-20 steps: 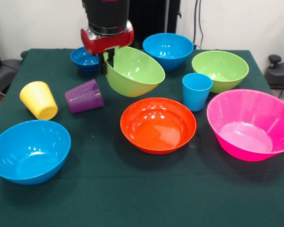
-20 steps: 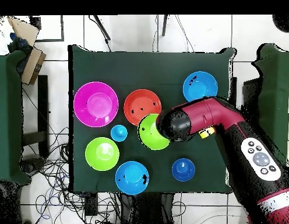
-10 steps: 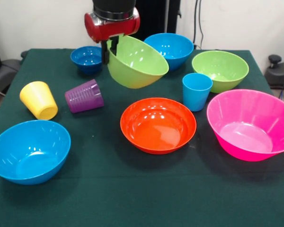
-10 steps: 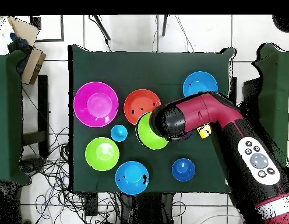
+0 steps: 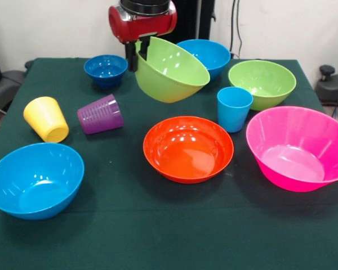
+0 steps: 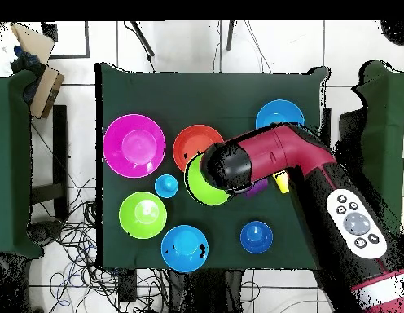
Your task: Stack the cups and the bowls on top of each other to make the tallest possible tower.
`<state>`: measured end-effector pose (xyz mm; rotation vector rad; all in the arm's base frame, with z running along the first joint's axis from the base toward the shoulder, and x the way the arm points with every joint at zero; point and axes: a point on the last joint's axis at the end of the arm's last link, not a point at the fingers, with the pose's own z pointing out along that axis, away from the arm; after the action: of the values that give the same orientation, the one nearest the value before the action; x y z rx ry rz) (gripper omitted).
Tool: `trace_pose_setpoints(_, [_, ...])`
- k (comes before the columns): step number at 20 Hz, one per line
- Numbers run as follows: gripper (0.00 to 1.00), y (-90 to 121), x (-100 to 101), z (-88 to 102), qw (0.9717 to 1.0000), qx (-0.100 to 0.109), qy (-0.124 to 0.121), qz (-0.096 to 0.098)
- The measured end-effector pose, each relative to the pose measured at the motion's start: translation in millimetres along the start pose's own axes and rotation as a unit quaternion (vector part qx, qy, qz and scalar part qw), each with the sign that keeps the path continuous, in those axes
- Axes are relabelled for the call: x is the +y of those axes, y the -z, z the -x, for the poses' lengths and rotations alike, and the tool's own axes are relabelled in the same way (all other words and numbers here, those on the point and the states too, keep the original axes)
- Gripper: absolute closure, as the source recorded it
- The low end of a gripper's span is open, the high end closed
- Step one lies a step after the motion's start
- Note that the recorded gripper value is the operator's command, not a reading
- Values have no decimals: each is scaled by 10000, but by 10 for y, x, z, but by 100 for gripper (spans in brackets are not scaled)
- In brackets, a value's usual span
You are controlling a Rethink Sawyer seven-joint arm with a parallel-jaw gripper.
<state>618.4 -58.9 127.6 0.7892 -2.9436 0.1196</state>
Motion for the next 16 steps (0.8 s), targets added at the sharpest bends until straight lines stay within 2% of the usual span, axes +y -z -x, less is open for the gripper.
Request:
trace_pose_setpoints(9, [100,-135,23,-52,9999,86,-33,125])
trace_pose_setpoints(13, [100,-152,11,-66,9999,98,-7,81])
trace_pose_setpoints(16, [100,-175,-24,-92,9999,116,65,-47])
